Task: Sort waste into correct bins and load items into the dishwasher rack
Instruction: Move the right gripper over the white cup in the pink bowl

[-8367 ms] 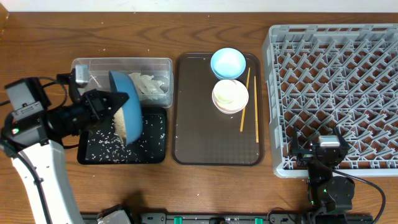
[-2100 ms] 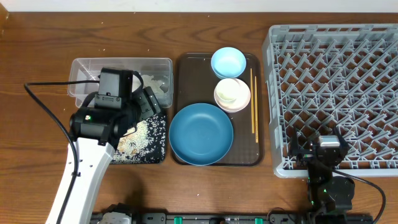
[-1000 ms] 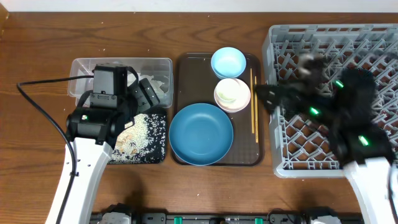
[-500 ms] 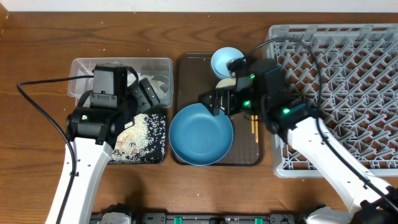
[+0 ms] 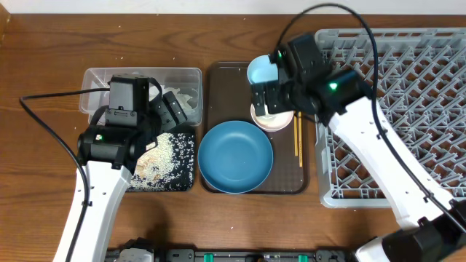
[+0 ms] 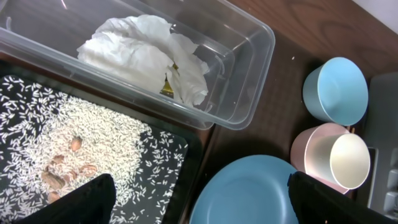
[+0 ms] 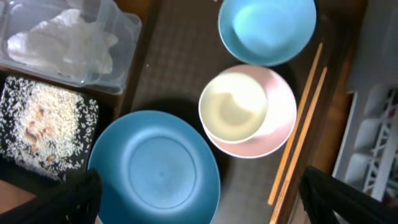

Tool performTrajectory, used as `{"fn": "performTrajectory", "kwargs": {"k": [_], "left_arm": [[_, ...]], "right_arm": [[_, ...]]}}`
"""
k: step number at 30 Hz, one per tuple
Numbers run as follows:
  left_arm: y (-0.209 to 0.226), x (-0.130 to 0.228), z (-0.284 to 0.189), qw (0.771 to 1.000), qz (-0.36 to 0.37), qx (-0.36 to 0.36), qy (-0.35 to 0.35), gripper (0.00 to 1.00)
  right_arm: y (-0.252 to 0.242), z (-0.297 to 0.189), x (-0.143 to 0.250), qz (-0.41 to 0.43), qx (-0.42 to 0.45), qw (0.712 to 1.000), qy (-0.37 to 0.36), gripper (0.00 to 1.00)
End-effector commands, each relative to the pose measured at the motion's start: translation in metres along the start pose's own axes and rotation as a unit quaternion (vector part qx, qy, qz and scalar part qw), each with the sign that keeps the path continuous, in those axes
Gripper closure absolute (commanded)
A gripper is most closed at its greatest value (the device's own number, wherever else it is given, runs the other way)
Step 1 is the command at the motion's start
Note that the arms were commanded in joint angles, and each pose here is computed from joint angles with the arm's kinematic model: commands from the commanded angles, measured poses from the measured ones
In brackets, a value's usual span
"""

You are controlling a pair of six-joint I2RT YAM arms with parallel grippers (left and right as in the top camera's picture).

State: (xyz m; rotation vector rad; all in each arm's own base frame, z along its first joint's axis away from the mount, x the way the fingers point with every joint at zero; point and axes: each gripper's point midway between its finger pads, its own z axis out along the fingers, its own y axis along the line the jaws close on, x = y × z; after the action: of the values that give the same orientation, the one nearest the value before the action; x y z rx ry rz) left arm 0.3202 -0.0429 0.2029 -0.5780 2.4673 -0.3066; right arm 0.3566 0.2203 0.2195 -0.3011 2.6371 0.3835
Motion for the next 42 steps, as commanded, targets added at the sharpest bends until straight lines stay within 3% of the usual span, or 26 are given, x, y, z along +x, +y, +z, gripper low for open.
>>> {"fn": "performTrajectory", "kwargs": {"k": [1, 4, 5, 6, 7, 8, 9, 17, 22, 29, 42], "left_arm": [[-0.001, -0.010, -0.007, 1.000, 0.000, -0.001, -0.018, 0.09], [-0.001, -0.010, -0.007, 1.000, 0.000, -0.001, -0.018, 0.09], [-0.001, -0.010, -0.007, 1.000, 0.000, -0.001, -0.018, 0.09], [-0.001, -0.010, -0.007, 1.000, 0.000, -0.001, -0.018, 0.09], [-0.001, -0.010, -0.007, 1.000, 0.000, -0.001, -0.018, 0.09], [-0.001, -0.010, -0.007, 1.000, 0.000, -0.001, -0.018, 0.09], [-0.001, -0.010, -0.007, 1.000, 0.000, -0.001, -0.018, 0.09], [-0.001, -0.010, -0.007, 1.000, 0.000, -0.001, -0.018, 0.09], [-0.001, -0.010, -0.007, 1.000, 0.000, -0.001, -0.018, 0.09], [-0.001, -0.010, -0.007, 1.000, 0.000, -0.001, -0.018, 0.09], [-0.001, -0.010, -0.007, 1.000, 0.000, -0.001, -0.018, 0.09]], "right_arm": [[0.022, 0.021, 0.006, -0.061, -0.035, 0.997, 0.030, 0.01], [0.035, 0.035, 0.005, -0.066, -0.069, 0.995, 0.038, 0.01], [0.034, 0.041, 0.005, -0.066, -0.067, 0.995, 0.040, 0.17], [0.033, 0.046, 0.005, -0.066, -0.064, 0.995, 0.043, 0.47], [0.032, 0.049, 0.005, -0.065, -0.061, 0.995, 0.044, 0.66], [0.029, 0.054, 0.004, -0.061, -0.052, 0.996, 0.044, 0.83], [0.024, 0.058, 0.003, -0.055, -0.039, 0.997, 0.044, 0.93], [0.011, 0.071, 0.001, -0.050, 0.049, 0.997, 0.024, 0.97], [0.014, 0.073, 0.003, -0.065, 0.072, 0.995, 0.019, 0.85], [0.002, 0.083, 0.016, -0.071, 0.101, 0.992, 0.028, 0.78], [0.001, 0.112, 0.028, -0.071, 0.088, 0.993, 0.016, 0.74]]}}
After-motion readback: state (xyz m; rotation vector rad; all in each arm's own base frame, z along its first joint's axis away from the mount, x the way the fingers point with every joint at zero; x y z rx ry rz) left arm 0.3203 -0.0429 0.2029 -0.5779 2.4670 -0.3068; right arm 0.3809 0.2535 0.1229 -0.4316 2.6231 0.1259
